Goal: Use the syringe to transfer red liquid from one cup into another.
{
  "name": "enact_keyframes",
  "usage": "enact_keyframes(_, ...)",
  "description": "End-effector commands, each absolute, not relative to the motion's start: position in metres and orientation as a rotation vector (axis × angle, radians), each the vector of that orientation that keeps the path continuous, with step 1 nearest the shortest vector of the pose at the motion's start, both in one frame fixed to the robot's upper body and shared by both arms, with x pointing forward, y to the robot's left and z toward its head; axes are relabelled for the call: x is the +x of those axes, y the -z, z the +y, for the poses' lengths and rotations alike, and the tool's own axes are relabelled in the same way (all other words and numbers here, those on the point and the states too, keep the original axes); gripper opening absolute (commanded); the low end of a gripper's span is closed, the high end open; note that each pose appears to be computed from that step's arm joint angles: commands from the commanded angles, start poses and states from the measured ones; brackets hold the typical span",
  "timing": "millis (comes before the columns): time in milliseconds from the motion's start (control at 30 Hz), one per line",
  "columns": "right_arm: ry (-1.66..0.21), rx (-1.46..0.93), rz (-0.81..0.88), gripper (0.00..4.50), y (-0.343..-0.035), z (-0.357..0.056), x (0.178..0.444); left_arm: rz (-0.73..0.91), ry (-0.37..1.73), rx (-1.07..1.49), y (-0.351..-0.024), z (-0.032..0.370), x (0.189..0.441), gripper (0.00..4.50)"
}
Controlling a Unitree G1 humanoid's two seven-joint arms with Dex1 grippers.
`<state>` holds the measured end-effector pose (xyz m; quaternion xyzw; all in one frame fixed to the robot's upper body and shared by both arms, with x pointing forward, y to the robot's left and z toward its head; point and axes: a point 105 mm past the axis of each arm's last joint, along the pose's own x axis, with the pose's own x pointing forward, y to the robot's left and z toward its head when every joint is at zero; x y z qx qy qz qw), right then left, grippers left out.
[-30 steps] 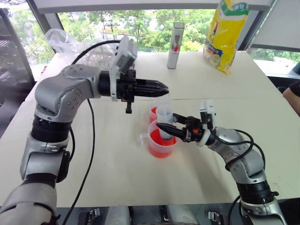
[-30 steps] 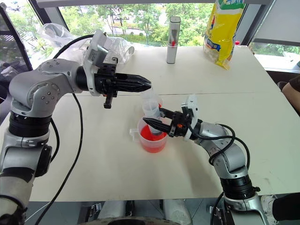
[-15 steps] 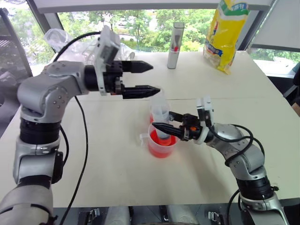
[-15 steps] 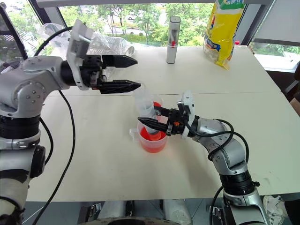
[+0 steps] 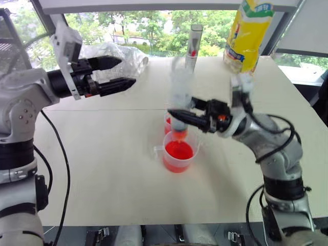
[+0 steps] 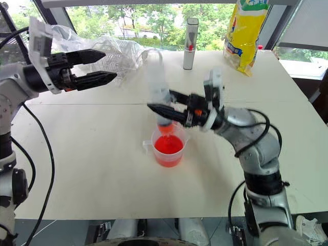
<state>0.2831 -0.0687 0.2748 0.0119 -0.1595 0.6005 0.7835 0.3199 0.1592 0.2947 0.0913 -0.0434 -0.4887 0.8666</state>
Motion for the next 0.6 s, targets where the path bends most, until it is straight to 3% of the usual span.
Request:
enact_keyframes(33,-1.240,0.052,-0.435,1.40,-0.310,-0.083,0.304,-0.125,1.026,0.228,-0.294,0.153,0.315,4.44)
enact_keyframes(167,-1.216,0.058,-0.436,1.40,-0.314,-0.083,0.329,-0.118,1.030,0.234,-0.286,0.148,0.314,4.44)
enact_keyframes(333,-1.193,0.041,-0.396,1.40,-0.290,-0.078,0.357,-0.128,1.046,0.237,-0.286,0.140,0.311,4.44)
enact_keyframes(467,-1.187,0.044,-0.360,1.40,-0.267,-0.077,0.365,-0.164,1.061,0.233,-0.297,0.131,0.312,4.44)
enact_keyframes(600,-1.191,0.040,-0.363,1.40,-0.264,-0.075,0.365,-0.199,1.060,0.228,-0.308,0.127,0.314,4.44)
